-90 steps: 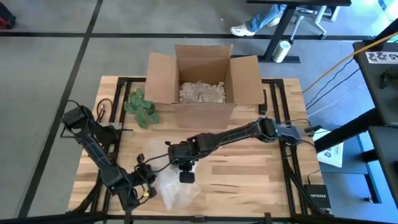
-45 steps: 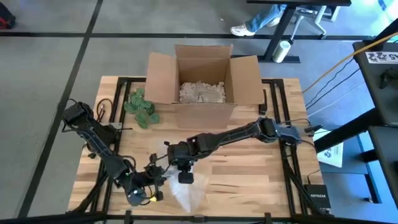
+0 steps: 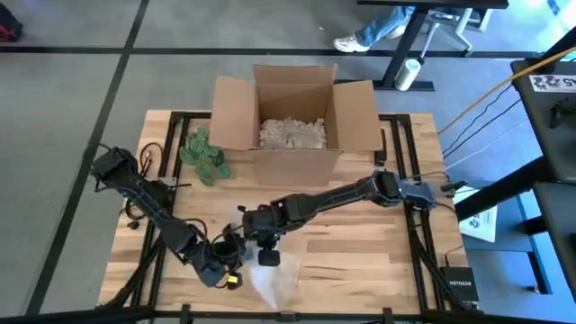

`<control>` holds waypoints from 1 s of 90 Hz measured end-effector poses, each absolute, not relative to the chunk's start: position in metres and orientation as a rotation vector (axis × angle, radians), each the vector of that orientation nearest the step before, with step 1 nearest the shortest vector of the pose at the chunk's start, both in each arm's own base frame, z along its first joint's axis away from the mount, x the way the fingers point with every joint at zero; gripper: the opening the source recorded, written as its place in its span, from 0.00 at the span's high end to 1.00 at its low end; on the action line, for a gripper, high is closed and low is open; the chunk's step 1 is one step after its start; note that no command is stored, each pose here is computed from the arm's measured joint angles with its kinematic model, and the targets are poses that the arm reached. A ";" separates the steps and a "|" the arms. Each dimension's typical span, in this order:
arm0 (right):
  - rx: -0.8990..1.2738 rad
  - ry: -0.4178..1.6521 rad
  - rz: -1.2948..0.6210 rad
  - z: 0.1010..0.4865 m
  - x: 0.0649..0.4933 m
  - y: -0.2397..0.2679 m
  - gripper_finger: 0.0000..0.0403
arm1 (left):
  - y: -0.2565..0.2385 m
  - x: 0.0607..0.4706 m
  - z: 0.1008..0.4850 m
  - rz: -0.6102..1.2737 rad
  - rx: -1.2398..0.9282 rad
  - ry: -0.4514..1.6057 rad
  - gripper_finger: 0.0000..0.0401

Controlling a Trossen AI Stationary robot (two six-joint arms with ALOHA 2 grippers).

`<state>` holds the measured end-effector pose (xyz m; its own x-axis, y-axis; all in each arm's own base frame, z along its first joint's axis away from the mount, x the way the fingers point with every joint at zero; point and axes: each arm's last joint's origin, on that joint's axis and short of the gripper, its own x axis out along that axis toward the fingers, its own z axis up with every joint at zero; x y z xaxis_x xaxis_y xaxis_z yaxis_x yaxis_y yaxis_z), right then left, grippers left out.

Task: Wrap mug
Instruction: Wrap the green mug in bubble wrap

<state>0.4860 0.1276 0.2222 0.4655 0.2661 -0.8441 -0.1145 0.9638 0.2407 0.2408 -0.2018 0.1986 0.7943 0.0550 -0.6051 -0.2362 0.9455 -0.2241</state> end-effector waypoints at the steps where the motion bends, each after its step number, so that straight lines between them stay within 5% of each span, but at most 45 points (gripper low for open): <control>1: 0.154 1.059 0.232 0.223 0.486 0.128 1.00 | -0.202 0.240 0.198 0.158 -0.298 0.643 1.00; 37: -0.011 0.870 0.052 0.286 0.460 0.144 1.00 | -0.196 0.242 0.195 0.127 -0.351 0.740 1.00; 66: 0.001 0.876 0.111 0.286 0.456 0.157 0.99 | -0.190 0.246 0.194 0.129 -0.352 0.765 1.00; 90: 0.066 0.858 0.252 0.279 0.466 0.155 0.83 | -0.190 0.246 0.194 0.128 -0.351 0.765 1.00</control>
